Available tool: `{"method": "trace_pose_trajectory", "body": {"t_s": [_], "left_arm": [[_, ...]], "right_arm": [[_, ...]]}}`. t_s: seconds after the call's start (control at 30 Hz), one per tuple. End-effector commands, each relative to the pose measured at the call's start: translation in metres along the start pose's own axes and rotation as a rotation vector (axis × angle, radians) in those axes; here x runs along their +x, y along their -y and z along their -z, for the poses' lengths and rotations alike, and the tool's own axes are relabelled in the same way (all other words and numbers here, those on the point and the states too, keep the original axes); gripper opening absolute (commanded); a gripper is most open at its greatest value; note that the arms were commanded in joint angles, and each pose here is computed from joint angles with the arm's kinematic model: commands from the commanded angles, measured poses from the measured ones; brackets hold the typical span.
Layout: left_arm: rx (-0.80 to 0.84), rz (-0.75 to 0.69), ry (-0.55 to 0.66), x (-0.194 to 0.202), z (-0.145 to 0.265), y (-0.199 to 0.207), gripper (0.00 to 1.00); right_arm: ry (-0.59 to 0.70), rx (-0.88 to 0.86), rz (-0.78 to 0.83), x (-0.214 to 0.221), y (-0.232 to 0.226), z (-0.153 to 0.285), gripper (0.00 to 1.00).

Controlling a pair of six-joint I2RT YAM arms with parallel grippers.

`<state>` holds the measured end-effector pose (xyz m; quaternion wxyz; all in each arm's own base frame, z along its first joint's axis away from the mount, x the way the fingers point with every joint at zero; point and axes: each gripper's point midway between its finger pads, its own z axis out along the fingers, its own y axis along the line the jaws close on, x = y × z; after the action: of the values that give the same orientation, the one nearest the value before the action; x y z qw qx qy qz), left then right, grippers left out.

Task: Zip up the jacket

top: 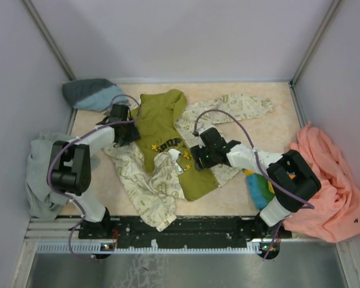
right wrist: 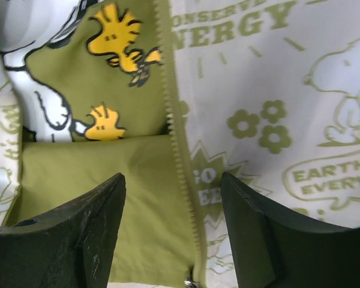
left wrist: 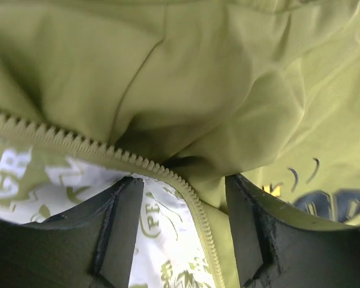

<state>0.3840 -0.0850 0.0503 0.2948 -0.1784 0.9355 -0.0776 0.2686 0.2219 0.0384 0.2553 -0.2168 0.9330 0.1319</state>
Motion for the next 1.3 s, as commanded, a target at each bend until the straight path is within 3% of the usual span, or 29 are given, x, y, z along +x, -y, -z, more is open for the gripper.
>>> {"method": "trace_pose_trajectory", "body": {"t_s": [0.0,0.3,0.4,0.53,0.7,0.9,1.03,1.27], "left_arm": [[-0.081,-0.186,0.045,-0.024,-0.021,0.008,0.62],[0.040,-0.680,0.190,-0.098,-0.077,0.127,0.65],[0.038,-0.738,0.240,-0.123,-0.077,0.148,0.68],[0.021,-0.695,0.262,-0.131,-0.036,0.157,0.73],[0.050,-0.645,0.271,-0.090,0.033,0.158,0.77],[0.106,-0.682,0.193,-0.002,0.070,0.167,0.77],[0.050,-0.774,0.166,0.033,0.065,0.174,0.75],[-0.126,-0.806,0.073,0.054,0.020,0.152,0.66]], "right_arm": [[0.059,-0.120,-0.002,-0.005,-0.038,-0.001,0.65],[0.083,-0.297,0.009,0.010,-0.102,0.009,0.65],[0.136,-0.323,0.007,-0.004,-0.108,0.023,0.65],[0.237,-0.221,0.030,-0.031,-0.089,0.044,0.66],[0.370,-0.111,0.032,-0.054,-0.054,0.063,0.66],[0.483,0.024,-0.035,-0.053,-0.011,0.066,0.66],[0.526,0.049,-0.058,-0.046,-0.001,0.061,0.66],[0.536,0.107,-0.087,-0.029,0.015,0.054,0.66]]}}
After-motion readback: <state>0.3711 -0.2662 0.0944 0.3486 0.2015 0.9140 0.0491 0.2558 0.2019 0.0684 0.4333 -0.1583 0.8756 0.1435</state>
